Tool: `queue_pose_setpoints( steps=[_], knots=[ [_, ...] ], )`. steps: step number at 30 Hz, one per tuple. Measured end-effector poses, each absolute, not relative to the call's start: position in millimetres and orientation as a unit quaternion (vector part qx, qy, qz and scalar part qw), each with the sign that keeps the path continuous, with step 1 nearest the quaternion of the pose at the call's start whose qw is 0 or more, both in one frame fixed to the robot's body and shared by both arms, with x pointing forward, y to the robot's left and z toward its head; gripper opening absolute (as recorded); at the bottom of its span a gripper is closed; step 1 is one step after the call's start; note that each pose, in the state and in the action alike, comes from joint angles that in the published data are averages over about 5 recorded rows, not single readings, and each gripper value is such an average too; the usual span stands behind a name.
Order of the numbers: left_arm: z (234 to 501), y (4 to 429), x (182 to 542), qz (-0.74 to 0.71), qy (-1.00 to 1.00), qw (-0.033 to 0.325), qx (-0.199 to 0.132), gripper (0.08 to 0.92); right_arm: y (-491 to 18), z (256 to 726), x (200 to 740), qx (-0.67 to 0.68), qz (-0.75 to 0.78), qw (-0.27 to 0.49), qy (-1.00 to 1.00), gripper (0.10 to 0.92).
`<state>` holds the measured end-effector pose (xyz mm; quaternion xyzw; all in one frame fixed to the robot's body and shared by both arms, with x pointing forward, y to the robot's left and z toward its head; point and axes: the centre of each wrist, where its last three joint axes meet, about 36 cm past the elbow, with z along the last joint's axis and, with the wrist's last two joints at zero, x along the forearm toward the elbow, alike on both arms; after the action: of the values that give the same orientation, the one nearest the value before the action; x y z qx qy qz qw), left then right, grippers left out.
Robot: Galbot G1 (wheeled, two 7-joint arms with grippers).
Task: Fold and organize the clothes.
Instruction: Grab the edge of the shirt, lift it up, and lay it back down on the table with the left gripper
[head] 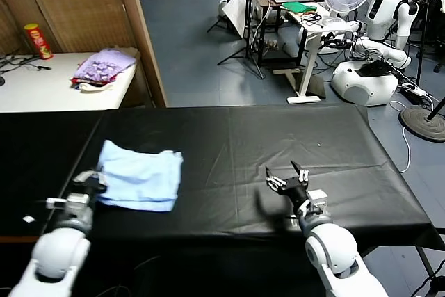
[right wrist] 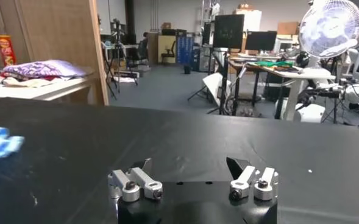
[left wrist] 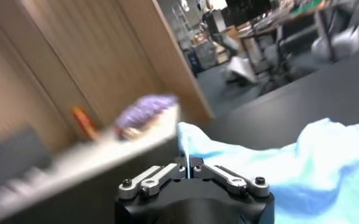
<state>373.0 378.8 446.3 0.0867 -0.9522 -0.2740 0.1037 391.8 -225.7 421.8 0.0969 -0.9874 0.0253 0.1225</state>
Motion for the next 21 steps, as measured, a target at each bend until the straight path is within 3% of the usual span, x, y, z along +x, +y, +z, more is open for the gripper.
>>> queue_pose_setpoints(
  steps=[4, 7, 12, 16, 21],
  knots=[
    [477, 390, 374, -0.309, -0.941, 0.095, 0.102, 0.141, -225, 422, 392, 0.099, 0.022, 0.124, -0.987, 0.798],
    [495, 377, 373, -0.278, -0.952, 0.086, 0.094, 0.141, -224, 420, 390, 0.099, 0.021, 0.127, -0.987, 0.798],
    [496, 328, 368, -0.159, -0.985, 0.064, 0.009, 0.141, -228, 417, 386, 0.096, 0.024, 0.131, -0.986, 0.798],
    [473, 281, 369, -0.078, -0.993, 0.069, -0.060, 0.141, -231, 416, 382, 0.102, 0.026, 0.129, -0.986, 0.798],
    [443, 223, 374, -0.009, -0.989, 0.090, -0.114, 0.146, -232, 417, 381, 0.128, 0.022, 0.120, -0.984, 0.798]
  ],
)
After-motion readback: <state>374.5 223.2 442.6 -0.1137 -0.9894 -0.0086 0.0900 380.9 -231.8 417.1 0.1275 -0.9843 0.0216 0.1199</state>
